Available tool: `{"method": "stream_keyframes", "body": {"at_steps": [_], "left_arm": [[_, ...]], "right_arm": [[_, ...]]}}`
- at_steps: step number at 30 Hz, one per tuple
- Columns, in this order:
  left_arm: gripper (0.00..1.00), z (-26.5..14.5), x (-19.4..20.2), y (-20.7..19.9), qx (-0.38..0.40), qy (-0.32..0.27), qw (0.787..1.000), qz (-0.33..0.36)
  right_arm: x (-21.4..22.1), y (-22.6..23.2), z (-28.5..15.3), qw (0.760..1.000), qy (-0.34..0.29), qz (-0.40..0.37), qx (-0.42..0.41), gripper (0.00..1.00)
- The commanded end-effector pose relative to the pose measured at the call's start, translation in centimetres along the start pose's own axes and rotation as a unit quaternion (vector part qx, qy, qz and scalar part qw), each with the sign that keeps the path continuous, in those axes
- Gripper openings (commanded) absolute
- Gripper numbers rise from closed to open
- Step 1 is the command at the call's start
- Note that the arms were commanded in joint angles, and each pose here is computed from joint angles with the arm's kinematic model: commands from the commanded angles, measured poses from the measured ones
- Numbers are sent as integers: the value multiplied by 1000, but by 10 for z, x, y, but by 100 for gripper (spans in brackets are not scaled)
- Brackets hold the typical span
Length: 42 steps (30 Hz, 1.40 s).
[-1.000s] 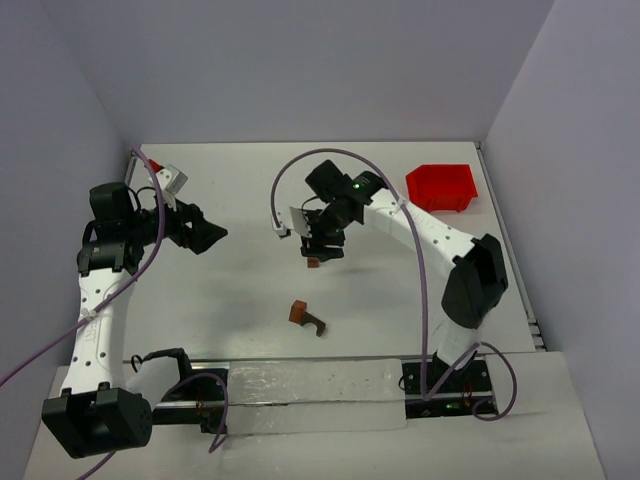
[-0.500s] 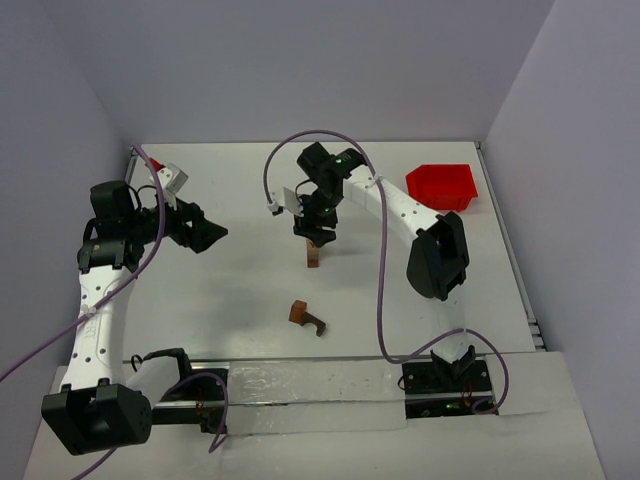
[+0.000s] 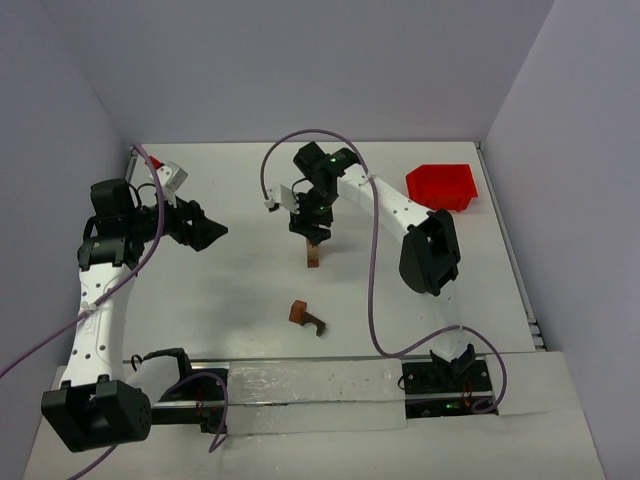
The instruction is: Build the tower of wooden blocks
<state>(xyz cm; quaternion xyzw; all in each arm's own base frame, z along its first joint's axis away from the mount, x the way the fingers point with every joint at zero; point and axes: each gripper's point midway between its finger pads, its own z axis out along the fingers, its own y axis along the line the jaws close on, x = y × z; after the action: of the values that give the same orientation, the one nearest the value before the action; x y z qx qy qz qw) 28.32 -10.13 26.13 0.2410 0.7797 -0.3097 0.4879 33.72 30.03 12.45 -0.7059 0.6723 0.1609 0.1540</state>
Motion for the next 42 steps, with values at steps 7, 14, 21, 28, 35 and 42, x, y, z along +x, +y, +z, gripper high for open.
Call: {"method": "stream_keyframes", "body": {"at_steps": [7,14,21,28,35,42], "left_arm": [[99,-2,-26,1,-1,-22,999,28],[99,-4,-28,1,-1,-27,999,27],[99,-3,-26,1,-2,-29,999,23],[99,-3,-26,1,-2,-30,999,21],[99,-3,-26,2,-4,-30,999,20],[99,-3,-27,3,-7,-30,999,20]], "right_arm": [[-7,-18,-5,999,-5,3,32,10],[-8,-12,-4,1000,-6,3,21,12],[0,-7,2,1000,4,1,19,13],[2,-6,4,1000,9,-2,20,15],[-2,-7,8,1000,7,-6,22,17],[-3,-4,11,1000,12,-11,20,19]]}}
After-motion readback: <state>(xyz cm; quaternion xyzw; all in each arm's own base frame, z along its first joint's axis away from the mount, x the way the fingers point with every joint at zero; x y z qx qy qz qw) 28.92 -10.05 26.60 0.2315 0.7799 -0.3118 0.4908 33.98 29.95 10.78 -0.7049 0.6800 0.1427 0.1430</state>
